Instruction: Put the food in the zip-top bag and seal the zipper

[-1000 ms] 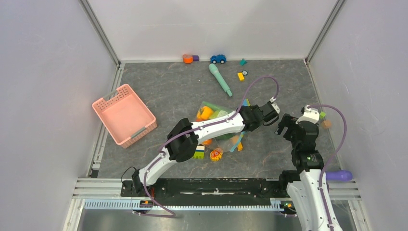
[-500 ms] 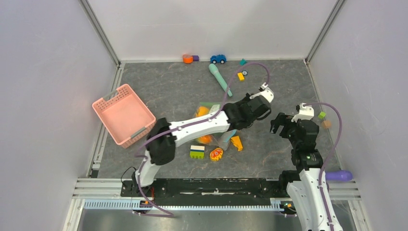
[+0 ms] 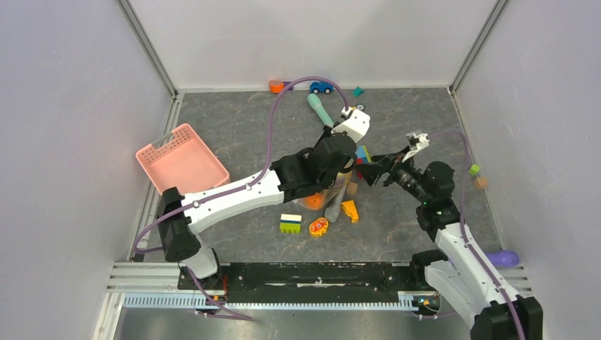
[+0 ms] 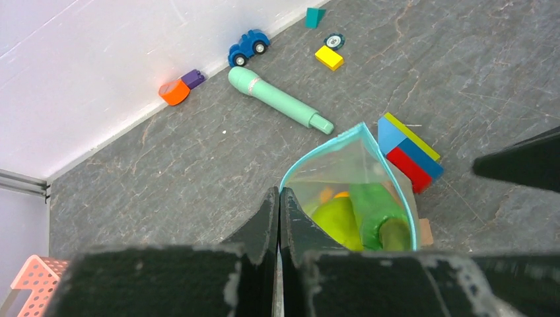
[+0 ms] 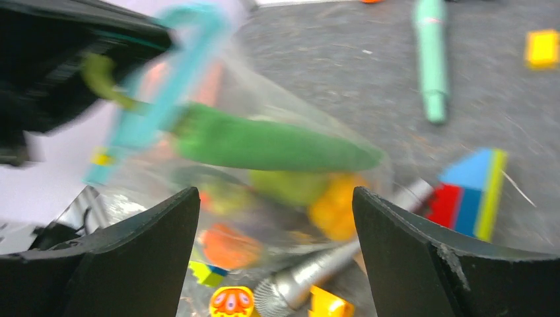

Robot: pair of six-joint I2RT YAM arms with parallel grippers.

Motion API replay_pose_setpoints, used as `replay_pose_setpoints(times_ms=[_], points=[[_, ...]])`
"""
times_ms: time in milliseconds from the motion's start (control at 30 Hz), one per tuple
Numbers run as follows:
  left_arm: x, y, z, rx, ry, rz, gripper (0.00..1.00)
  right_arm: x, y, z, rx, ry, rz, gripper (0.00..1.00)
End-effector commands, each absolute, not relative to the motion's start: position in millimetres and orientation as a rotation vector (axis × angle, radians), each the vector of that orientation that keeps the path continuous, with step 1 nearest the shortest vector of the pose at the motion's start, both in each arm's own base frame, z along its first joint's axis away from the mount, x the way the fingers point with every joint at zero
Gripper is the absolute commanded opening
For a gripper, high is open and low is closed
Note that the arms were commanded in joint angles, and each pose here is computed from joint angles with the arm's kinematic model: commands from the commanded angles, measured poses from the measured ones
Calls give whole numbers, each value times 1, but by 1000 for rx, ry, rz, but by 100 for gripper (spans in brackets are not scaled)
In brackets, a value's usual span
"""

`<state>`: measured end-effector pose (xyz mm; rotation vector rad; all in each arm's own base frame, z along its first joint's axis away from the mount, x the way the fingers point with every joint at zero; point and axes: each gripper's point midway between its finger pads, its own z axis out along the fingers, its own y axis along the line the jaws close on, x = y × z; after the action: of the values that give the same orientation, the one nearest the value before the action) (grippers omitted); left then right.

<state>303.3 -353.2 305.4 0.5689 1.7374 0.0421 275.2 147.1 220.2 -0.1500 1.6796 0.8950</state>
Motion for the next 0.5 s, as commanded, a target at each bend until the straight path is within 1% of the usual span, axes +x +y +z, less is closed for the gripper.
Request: replay_pose_setpoints(times_ms=[0,233,367,467], points=[[307,-348,320,480,1712,-1,2,277,176,293,-292,1500,881,91],[304,-351,317,492,1724,-62,2,303,159,296,-167,1586,752,90],[302,-350,318,501,1721,-84,2,314,167,298,-144,1608,795,90],[301,-350,318,477,1728,-109,2,323,175,299,-171,1635,813,87]])
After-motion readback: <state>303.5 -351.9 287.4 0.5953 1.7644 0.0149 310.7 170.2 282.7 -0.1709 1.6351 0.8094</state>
